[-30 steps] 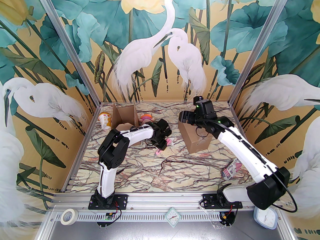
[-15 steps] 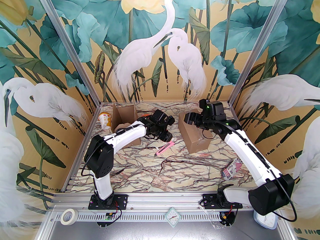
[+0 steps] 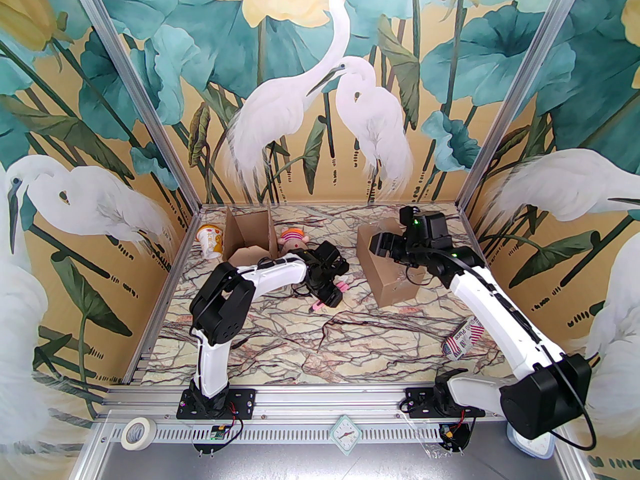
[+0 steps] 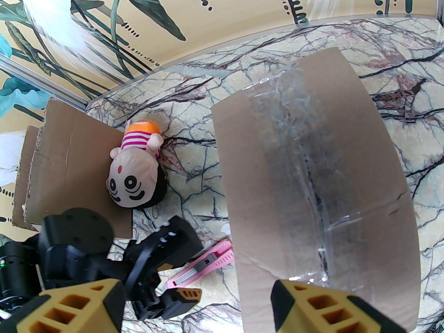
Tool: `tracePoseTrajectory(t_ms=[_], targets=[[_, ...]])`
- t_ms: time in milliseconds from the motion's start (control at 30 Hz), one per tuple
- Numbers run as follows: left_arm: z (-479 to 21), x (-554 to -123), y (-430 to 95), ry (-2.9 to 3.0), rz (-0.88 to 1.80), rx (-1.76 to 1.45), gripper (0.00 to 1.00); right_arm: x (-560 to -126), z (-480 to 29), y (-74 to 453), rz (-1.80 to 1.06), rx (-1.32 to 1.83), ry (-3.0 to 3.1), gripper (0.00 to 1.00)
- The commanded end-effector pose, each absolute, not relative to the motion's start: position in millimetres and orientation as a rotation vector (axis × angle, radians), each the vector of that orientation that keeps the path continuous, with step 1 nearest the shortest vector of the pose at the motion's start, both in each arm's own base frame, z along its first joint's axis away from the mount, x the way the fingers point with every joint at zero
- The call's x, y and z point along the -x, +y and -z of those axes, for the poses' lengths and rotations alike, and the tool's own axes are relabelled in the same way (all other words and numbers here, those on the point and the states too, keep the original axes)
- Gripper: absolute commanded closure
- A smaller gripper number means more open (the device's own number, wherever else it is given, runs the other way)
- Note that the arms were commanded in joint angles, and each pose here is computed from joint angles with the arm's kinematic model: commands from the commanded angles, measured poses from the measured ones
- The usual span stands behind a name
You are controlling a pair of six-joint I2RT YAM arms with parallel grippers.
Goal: Unpack the express box
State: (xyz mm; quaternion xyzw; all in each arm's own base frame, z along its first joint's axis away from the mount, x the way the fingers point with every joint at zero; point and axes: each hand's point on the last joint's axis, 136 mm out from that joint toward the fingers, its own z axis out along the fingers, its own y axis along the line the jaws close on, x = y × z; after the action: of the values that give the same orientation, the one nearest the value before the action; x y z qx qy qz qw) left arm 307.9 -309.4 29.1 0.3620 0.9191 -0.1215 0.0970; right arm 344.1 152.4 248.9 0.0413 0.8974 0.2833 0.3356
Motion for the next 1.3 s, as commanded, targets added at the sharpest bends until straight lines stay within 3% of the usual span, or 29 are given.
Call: tracePoseTrajectory(t_ms=[0, 200, 533, 967, 1133, 1267], targets=[[-22.6, -320.3, -309.8, 2.700, 0.278, -1.092, 0.36, -341.0, -256.0, 145.4, -0.710, -0.132, 2.312, 0.23], [-12.9, -323.6, -307.1, 2.692, 0.236, -1.106, 0.36, -342.6, -255.2, 141.0, -0.685, -0.157, 2.303, 0.24], [0.2, -323.3, -308.0, 2.687, 0.182, -1.174, 0.53, -347.0, -254.3, 135.3, -0.650, -0.196, 2.292, 0.26], [11.5, -328.0, -307.2, 2.756, 0.079, -1.198, 0.46, -347.9, -253.2, 129.2, -0.619, -0.229, 2.281, 0.27], [12.6, -330.6, -304.7, 2.772, 0.047, -1.159, 0.60, -346.4, -255.7, 125.8, -0.603, -0.235, 2.270, 0.27], [8.1, -330.6, -303.6, 2.755, 0.051, -1.146, 0.66, -346.0, -258.5, 124.1, -0.598, -0.239, 2.256, 0.28]])
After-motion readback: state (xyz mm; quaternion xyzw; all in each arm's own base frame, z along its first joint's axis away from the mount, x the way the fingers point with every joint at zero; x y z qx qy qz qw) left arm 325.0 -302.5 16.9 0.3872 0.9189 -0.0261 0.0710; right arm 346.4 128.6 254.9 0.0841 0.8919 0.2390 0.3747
